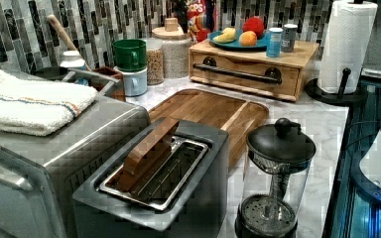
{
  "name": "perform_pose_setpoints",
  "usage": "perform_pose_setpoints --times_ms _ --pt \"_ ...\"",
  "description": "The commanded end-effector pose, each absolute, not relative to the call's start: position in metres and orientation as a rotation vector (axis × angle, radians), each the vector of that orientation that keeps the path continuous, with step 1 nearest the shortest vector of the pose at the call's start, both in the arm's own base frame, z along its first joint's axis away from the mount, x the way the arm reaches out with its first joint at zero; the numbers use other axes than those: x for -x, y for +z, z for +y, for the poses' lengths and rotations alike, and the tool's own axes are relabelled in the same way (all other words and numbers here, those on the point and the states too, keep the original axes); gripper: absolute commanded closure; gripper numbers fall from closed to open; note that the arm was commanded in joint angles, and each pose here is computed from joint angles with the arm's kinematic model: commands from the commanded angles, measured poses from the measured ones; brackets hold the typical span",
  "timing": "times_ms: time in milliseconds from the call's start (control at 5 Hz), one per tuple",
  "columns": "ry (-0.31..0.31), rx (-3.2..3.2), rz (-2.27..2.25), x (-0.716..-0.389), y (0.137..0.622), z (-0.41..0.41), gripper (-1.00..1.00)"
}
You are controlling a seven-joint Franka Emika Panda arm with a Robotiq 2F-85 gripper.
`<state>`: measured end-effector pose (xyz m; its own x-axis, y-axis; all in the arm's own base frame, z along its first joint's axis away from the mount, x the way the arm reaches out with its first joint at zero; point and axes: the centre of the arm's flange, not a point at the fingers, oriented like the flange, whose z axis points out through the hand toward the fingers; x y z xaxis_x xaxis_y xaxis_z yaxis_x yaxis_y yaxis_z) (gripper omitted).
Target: Open the drawer.
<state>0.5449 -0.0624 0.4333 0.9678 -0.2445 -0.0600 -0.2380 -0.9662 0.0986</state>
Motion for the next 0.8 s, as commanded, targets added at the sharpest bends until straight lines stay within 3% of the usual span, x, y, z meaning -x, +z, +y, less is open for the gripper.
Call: perform_pose_setpoints --times_ms 200,400,800 --pt "-0.003 -2.995 0.024 -0.524 0.426 -0.135 -1.0" --pt "0.043 -2.983 0.107 -0.519 0.414 -0.154 -1.0" --pt "0.051 -2.978 0.175 -0.518 0.396 -0.168 -1.0"
